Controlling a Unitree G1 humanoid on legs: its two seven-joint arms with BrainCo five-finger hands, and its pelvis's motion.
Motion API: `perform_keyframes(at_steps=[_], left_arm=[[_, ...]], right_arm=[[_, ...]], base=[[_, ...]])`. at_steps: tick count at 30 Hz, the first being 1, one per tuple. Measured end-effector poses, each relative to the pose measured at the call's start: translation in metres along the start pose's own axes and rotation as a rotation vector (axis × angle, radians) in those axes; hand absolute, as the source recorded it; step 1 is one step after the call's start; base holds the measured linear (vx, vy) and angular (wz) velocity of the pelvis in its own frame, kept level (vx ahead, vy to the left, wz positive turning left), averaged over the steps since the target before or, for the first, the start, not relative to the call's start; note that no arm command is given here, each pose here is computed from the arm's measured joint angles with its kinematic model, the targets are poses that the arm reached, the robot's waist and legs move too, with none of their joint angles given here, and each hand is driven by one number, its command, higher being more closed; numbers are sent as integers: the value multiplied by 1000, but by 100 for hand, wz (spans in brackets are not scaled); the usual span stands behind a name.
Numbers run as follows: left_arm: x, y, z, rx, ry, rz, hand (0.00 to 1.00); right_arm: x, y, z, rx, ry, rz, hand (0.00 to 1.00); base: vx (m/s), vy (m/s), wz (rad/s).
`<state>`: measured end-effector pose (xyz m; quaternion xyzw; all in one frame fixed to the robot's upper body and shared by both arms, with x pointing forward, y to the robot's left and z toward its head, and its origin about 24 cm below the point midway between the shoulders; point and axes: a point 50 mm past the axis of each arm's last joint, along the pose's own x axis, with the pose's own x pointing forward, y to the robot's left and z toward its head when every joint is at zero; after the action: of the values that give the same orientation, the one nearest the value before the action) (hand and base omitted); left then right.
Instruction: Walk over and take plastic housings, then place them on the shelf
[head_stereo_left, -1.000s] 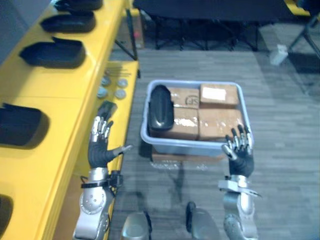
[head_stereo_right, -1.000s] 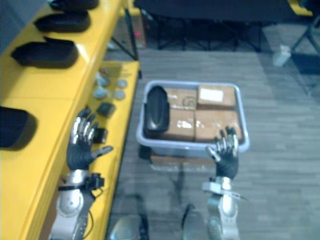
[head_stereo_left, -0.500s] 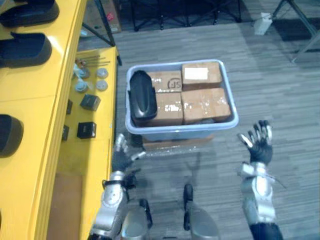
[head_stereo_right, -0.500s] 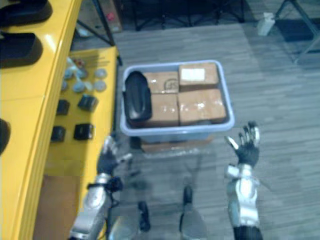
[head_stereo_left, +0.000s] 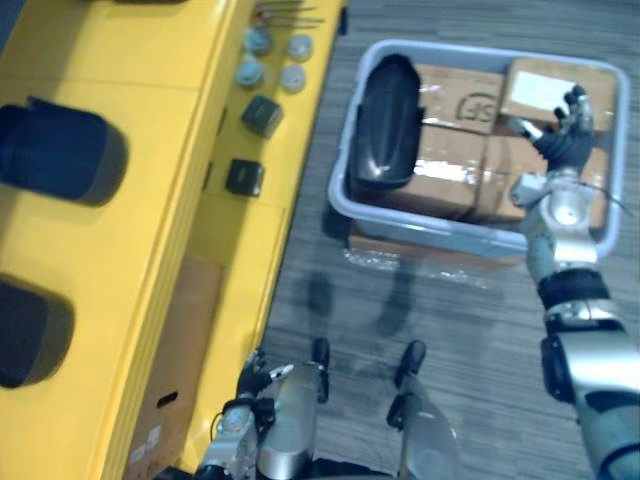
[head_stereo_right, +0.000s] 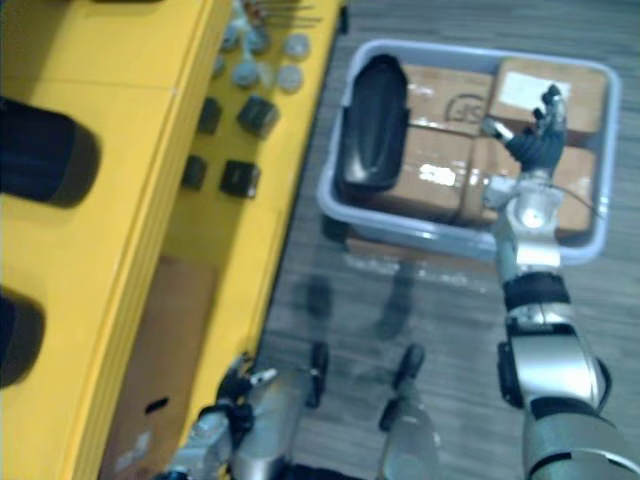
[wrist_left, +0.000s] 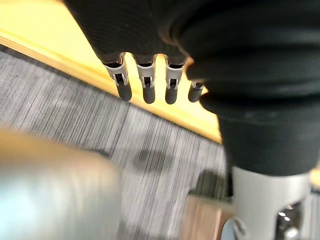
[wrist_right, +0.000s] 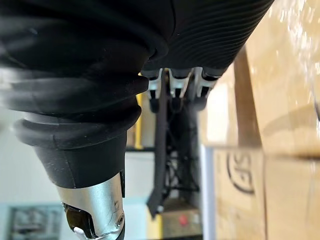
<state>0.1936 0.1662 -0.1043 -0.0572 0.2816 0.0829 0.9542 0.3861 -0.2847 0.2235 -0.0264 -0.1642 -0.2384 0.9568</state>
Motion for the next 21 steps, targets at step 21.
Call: perform_keyframes(at_steps=[21], left_arm=[[-28, 4, -60, -123, 197, -33, 0]], right_arm=[[20, -54, 13, -326, 190, -244, 0]], base=[[-33, 50, 8]])
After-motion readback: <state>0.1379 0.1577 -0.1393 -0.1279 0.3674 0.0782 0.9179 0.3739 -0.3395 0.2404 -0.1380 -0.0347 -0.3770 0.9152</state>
